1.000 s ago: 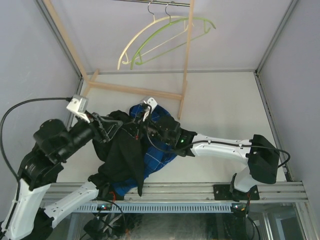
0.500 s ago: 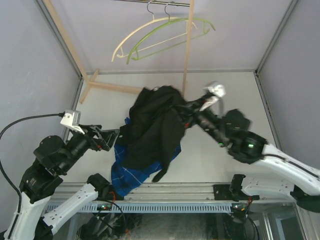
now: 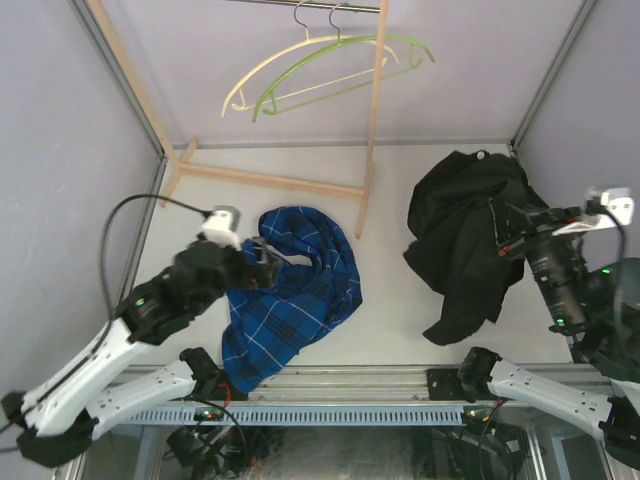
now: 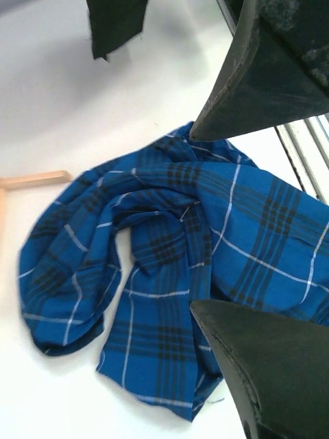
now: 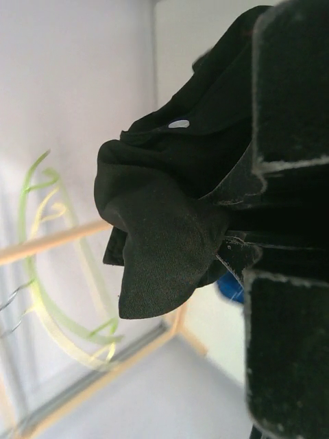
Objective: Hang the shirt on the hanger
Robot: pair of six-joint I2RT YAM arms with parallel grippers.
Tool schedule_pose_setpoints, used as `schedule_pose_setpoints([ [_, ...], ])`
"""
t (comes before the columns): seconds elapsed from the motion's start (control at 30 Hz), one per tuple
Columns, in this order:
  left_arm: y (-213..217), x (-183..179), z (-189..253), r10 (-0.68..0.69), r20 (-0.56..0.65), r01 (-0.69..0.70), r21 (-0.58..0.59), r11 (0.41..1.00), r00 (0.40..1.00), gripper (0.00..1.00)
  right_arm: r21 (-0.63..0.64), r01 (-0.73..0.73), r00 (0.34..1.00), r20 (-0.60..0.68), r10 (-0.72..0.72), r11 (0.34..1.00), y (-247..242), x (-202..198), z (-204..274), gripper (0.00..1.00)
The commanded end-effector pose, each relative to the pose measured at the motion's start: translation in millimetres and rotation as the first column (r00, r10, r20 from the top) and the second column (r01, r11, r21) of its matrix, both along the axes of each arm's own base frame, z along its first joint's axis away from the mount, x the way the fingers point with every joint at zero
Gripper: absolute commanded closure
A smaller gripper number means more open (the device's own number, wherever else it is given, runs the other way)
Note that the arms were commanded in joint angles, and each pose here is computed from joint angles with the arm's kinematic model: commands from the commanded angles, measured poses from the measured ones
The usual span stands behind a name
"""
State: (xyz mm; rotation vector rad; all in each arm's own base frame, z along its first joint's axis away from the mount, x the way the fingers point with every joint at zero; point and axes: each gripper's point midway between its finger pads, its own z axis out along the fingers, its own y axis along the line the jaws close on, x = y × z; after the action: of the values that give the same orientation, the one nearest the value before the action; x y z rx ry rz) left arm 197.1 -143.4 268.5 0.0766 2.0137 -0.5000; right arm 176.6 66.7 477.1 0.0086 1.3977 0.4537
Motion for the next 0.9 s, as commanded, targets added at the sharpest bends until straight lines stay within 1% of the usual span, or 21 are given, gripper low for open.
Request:
schedule_pose_setpoints([
  [0.0,-34,19,-25,0.042,-0.027,-0.041,0.055,0.998,0.999,0.0,-0.185,0.134,0.966,-0.193,-0.169,0.974,-8,20,-75,1.0],
  [0.07,-48,23,-40,0.035,-0.057,-0.03,0.082,0.996,0.998,0.0,-0.194,0.158,0.948,-0.245,-0.204,0.968,-12,27,-101,1.0],
  [0.17,-70,27,-53,0.001,-0.075,0.005,0.073,0.997,0.997,0.0,-0.181,0.16,0.926,-0.313,-0.211,0.97,-15,37,-132,1.0],
  [0.27,-96,30,-57,-0.047,-0.077,0.051,0.044,0.998,0.996,0.0,-0.135,0.134,0.91,-0.376,-0.176,0.982,-17,44,-156,1.0],
  [0.37,-116,37,-72,-0.05,-0.112,0.057,0.063,0.996,0.992,0.0,-0.072,0.109,0.892,-0.433,-0.13,0.991,-20,48,-176,1.0],
  [0.47,-132,45,-95,-0.028,-0.161,0.043,0.096,0.994,0.987,0.0,-0.016,0.083,0.891,-0.447,-0.082,0.996,-21,47,-184,1.0],
  [0.67,-156,58,-135,0.03,-0.245,0.0,0.121,0.993,0.969,0.0,0.022,0.065,0.879,-0.475,-0.047,0.998,-21,45,-197,1.0],
  [0.87,-189,61,-166,-0.02,-0.308,0.061,0.124,0.99,0.951,0.0,0.037,0.048,0.876,-0.482,-0.025,0.998,-17,45,-204,1.0],
])
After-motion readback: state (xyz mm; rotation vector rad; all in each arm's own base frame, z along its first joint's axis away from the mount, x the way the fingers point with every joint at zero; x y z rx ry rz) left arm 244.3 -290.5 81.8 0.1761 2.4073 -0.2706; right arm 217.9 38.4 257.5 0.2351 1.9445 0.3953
